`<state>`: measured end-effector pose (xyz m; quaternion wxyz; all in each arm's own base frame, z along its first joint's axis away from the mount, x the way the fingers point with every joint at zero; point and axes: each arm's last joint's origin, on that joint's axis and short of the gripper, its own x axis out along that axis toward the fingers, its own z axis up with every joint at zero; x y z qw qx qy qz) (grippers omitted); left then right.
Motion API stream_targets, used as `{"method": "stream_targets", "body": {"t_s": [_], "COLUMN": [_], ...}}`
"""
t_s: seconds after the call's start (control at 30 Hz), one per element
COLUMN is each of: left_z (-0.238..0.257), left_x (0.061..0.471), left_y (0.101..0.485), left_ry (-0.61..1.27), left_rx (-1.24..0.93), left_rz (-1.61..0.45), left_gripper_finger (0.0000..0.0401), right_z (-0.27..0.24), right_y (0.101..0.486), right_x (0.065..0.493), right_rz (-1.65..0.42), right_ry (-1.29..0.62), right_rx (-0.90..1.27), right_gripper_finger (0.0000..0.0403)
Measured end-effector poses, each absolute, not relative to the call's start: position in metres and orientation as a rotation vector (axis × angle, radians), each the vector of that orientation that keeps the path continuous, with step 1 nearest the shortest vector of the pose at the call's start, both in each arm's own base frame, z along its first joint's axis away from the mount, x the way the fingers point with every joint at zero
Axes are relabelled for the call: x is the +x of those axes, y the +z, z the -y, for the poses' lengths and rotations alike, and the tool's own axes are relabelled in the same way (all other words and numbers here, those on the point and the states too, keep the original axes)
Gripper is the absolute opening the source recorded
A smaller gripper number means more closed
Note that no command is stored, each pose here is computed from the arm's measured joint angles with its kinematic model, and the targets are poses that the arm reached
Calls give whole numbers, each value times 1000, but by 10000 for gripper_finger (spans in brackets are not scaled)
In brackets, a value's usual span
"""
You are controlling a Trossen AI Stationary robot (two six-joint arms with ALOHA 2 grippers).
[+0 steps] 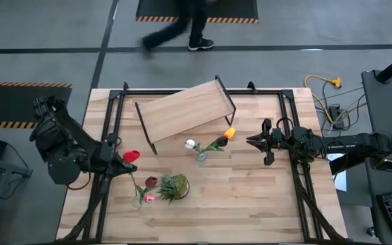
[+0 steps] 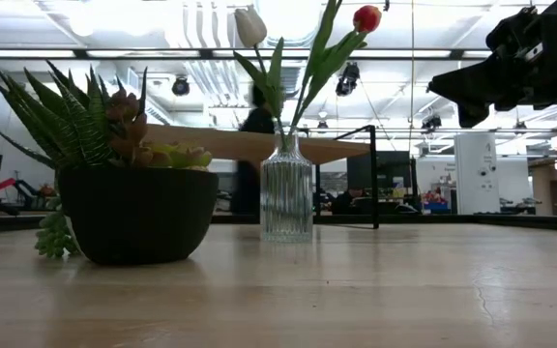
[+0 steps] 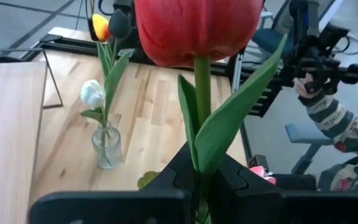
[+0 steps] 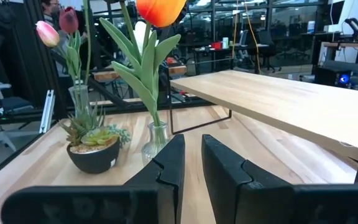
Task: Pick and place flowers into a vace then onto a shelf
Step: Put the middle red tulip into the bottom transparent vase
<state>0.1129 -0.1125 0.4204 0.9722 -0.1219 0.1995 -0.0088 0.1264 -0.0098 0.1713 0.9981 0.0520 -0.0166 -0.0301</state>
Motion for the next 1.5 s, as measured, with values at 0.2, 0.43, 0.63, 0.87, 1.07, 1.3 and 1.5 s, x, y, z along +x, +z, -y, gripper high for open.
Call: {"method": "stream_targets", "body": {"t_s": [0.2,0.43,0.63,0.87,1.07,1.3,1.5], "left_z": [113,120,126,136,143,148,156], "left_x": [113,118,123,129,133,134,127], "left_y": [420,400,388,366,350,343,335], "left_ry": [-5,22,39,72,81,69,21], "left_rx": [-300,-259,-239,-162,-132,-133,-112], "left_rz": [-400,-443,-472,-507,-524,-516,-521], "left_gripper_finger": [0,0,0,0,0,0,0], "right_z": [10,10,10,10,10,10,10], "right_y": [171,171,171,171,171,171,171], "right_x": [126,126,126,126,126,126,126], "right_rz": [33,33,33,33,33,33,33], "right_ry": [-60,-60,-60,-60,-60,-59,-60], "right_rx": [100,103,104,104,104,103,100], "right_gripper_finger": [47,47,47,47,47,47,47]}}
